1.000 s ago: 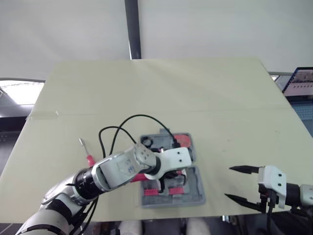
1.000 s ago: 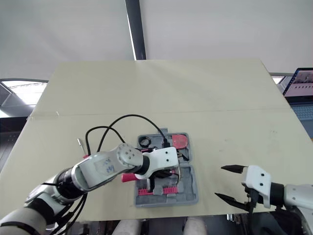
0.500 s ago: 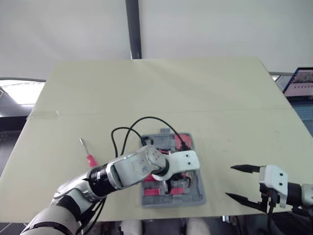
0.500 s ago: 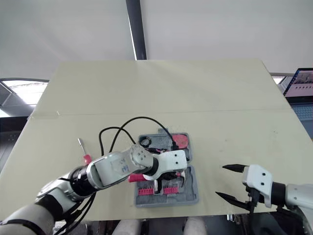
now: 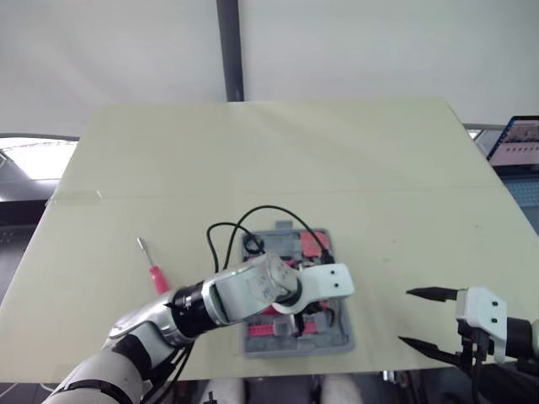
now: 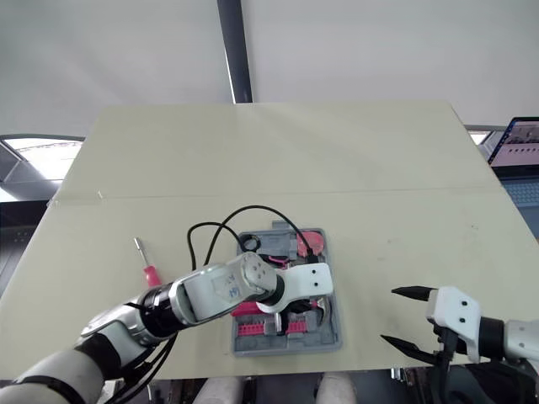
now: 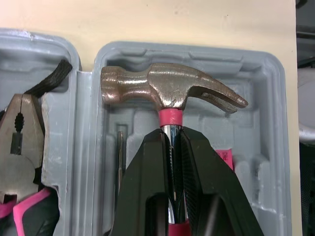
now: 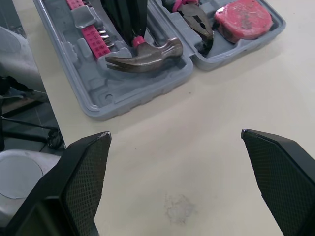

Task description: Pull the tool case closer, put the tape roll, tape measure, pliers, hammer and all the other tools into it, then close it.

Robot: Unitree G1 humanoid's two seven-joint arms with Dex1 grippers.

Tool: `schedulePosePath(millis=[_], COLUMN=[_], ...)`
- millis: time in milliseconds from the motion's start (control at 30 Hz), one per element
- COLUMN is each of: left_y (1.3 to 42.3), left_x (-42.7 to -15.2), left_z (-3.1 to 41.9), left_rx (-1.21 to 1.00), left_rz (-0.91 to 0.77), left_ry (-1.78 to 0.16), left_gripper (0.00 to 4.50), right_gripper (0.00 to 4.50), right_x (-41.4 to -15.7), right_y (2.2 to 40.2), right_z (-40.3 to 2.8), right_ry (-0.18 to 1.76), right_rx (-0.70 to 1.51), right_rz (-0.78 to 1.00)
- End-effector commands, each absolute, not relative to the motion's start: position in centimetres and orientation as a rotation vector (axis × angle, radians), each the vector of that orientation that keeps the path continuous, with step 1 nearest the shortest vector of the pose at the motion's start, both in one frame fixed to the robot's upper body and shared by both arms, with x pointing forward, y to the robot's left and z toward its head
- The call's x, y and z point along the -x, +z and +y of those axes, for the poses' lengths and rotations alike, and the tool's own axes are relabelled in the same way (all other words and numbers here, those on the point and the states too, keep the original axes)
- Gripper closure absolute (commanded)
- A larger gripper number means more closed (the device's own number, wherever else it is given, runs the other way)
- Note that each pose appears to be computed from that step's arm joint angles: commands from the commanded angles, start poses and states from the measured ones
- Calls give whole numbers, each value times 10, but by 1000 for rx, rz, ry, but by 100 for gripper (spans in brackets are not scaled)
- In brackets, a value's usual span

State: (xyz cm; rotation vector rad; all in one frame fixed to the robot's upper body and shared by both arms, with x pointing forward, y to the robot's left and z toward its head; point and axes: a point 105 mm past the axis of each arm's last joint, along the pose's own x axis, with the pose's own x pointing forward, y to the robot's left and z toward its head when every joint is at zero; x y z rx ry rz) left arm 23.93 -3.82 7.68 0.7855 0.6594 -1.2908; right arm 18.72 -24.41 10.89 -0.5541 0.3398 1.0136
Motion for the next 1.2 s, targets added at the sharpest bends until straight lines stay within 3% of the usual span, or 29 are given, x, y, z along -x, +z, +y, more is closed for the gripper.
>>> schedulePosePath(millis=[33,533,667,800,900,1000,1133,1200], left_y=[87,78,81,97,110,124,135,133], left_x=[-240,-241,-239,-243,-247,-250,-249,-245], left_z=[-47,-50,-52,-51,-51,-55,-42,-31], left_rx=[-804,-816,-759,-734,-683,-630,-553,-516], left_rz=[588,601,617,587,531,418,263,228], left_ry=[-1301,-1326,-1330,-1301,-1271,-1284,-1307,-1319], left_gripper=[444,444,275,68,68,163,370,447], right_gripper=[0,0,0,0,0,0,0,0], right_x=[-188,-187,-186,-186,-187,-188,-190,-190], right_y=[116,113,111,110,110,110,109,109], right_z=[-249,-245,-244,-243,-242,-242,-240,-241], right_ry=[1007,998,997,999,1000,999,999,998], right_rx=[580,574,570,568,566,565,562,561], right_rz=[324,320,322,322,319,316,311,310])
